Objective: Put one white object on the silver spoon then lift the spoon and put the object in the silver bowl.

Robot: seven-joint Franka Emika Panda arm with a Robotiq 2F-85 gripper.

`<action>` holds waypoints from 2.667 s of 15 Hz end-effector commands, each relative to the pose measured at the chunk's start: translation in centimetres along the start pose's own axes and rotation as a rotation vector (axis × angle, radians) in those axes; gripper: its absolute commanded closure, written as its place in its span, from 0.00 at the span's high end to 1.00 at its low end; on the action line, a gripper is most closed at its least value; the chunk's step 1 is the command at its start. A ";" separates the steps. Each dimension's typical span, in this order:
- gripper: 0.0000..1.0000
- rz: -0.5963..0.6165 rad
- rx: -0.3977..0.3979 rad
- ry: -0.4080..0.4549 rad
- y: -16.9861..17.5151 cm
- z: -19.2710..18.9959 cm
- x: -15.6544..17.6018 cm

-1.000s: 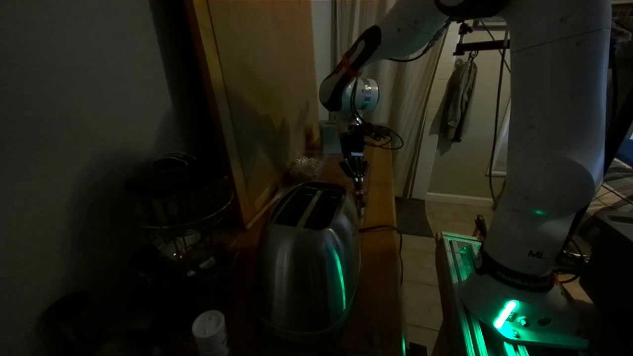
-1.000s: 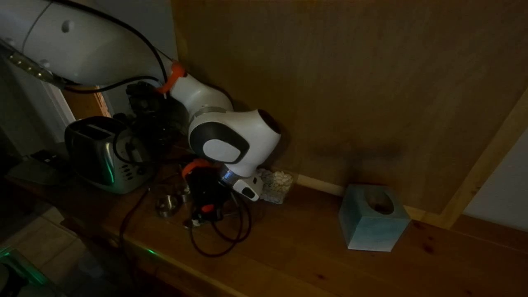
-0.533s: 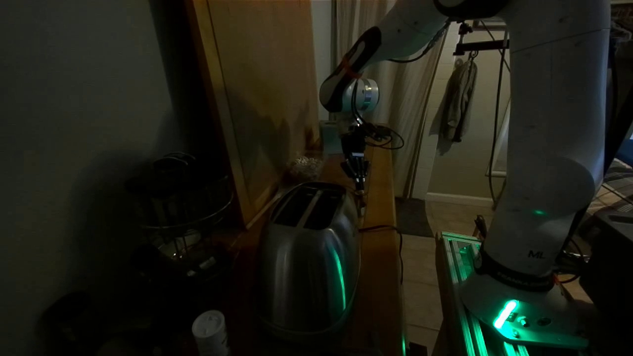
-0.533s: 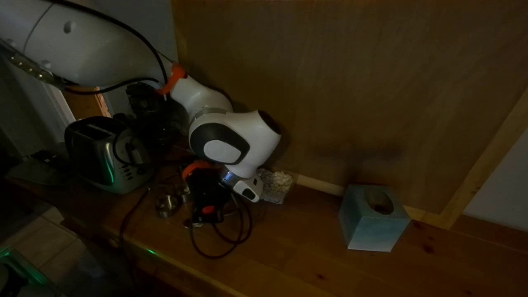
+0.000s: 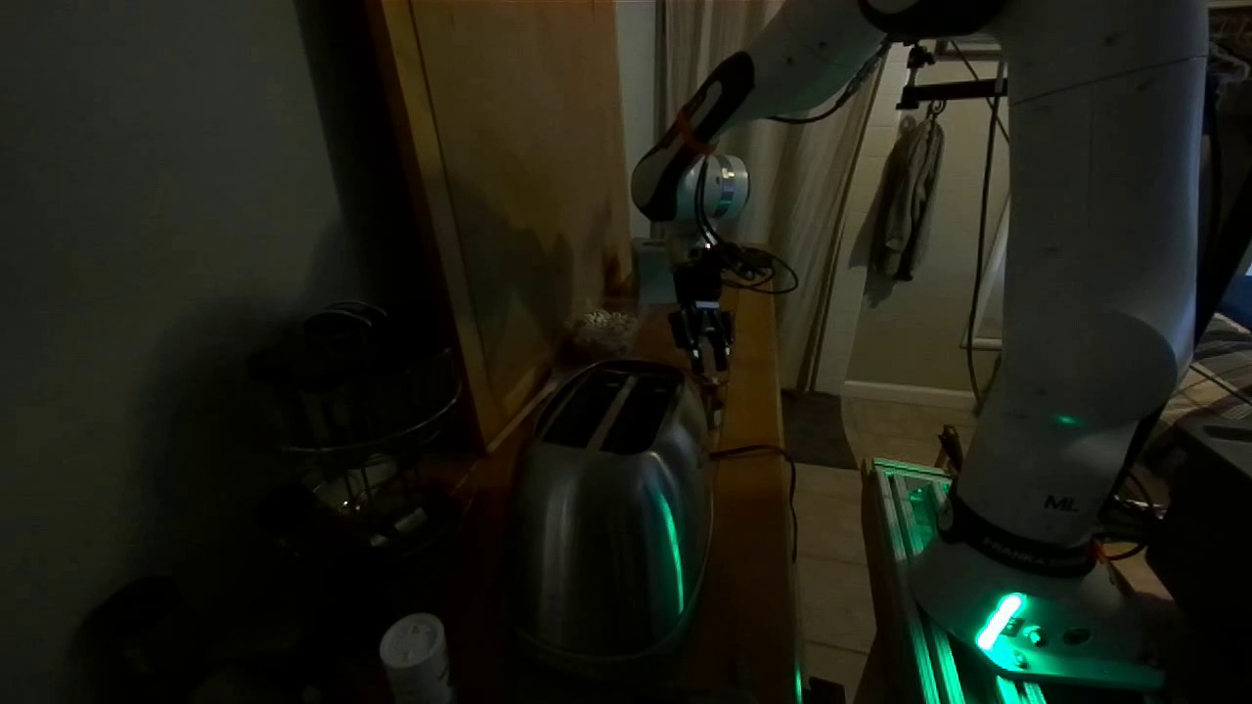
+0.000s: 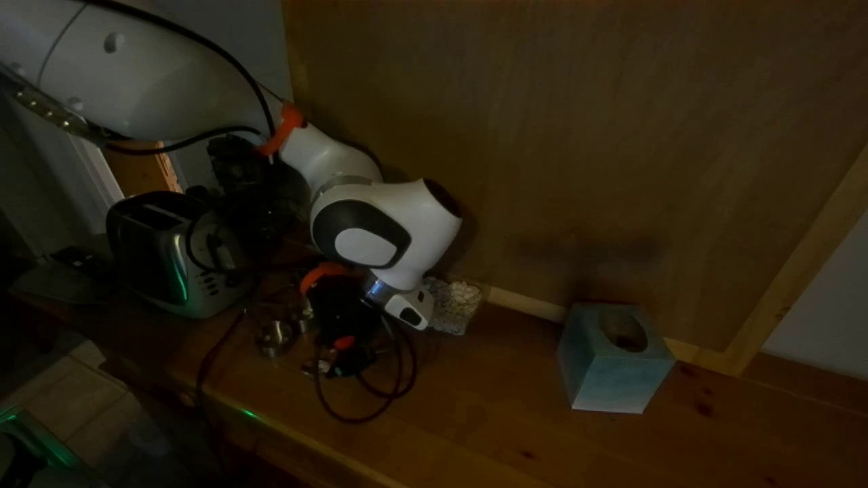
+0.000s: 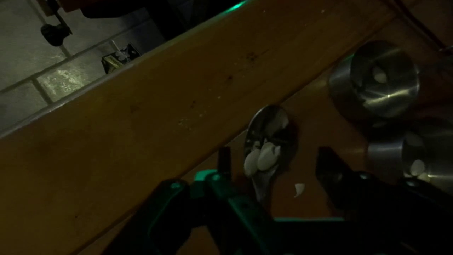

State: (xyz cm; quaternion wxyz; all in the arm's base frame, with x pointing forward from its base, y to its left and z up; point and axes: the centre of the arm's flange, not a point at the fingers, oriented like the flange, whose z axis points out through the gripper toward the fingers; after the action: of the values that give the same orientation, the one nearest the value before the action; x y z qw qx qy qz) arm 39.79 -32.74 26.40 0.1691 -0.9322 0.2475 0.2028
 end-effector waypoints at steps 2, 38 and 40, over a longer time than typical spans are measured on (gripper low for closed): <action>0.99 0.010 -0.042 0.122 -0.4 -0.6 0.8; 0.02 0.061 -0.124 0.194 -0.9 -0.9 1.7; 0.02 0.055 -0.124 0.200 -1.8 -1.4 1.5</action>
State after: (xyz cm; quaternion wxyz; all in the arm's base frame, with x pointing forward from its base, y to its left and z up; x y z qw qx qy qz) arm 41.70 -33.62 26.27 0.0863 -0.9490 0.2718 0.1344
